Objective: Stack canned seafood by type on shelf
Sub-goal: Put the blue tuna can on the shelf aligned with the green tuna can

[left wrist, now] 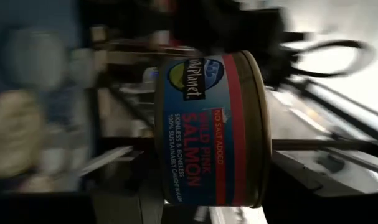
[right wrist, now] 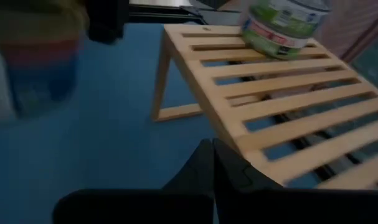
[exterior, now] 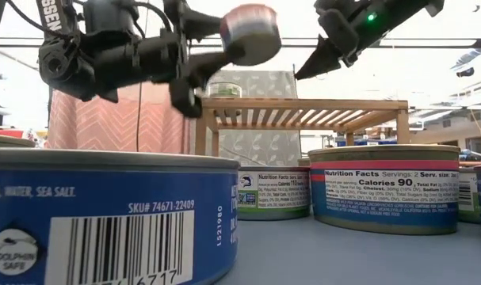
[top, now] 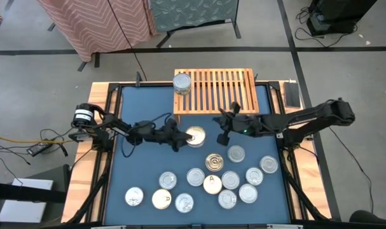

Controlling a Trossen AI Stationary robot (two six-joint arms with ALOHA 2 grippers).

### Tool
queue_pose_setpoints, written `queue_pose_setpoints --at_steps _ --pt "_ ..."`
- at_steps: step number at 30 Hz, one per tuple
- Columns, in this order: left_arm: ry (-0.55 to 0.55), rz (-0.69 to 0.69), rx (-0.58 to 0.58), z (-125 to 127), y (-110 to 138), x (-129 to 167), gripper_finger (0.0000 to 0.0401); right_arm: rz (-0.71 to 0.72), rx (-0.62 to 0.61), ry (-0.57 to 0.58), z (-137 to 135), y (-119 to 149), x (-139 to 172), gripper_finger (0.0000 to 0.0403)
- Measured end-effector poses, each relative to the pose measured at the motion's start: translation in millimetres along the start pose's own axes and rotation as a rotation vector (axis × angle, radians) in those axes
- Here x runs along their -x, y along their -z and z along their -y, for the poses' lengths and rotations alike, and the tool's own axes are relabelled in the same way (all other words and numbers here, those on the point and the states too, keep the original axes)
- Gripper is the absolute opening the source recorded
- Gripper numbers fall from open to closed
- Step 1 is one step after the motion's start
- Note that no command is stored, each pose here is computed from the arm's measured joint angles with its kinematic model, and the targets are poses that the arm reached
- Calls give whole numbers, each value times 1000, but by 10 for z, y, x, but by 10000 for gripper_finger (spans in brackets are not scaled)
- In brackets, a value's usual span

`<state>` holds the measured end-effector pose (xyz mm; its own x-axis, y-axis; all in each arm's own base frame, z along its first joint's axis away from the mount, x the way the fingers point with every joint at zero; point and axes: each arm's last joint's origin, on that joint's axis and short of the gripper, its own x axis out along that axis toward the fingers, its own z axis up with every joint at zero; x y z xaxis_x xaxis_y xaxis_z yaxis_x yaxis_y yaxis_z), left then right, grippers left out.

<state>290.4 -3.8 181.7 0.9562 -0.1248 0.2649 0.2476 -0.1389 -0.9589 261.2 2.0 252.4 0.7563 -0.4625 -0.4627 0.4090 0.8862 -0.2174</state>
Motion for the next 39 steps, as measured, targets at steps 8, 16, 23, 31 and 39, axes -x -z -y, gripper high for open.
queue_pose_setpoints --at_steps 8,16,23,31,39 --pt "127 45 -30 210 -83 19 206 -27 5 9 18 26 15 0" --pt "137 25 -125 617 -363 168 206 -39 -4 8 7 41 -1 0" --pt "-110 46 -168 828 -656 447 206 -48 -31 9 7 50 0 0" --pt "-288 280 -183 944 -831 755 207 -47 -36 7 2 48 3 0" --pt "-365 369 -189 801 -890 738 207 -47 -41 7 3 48 4 0"
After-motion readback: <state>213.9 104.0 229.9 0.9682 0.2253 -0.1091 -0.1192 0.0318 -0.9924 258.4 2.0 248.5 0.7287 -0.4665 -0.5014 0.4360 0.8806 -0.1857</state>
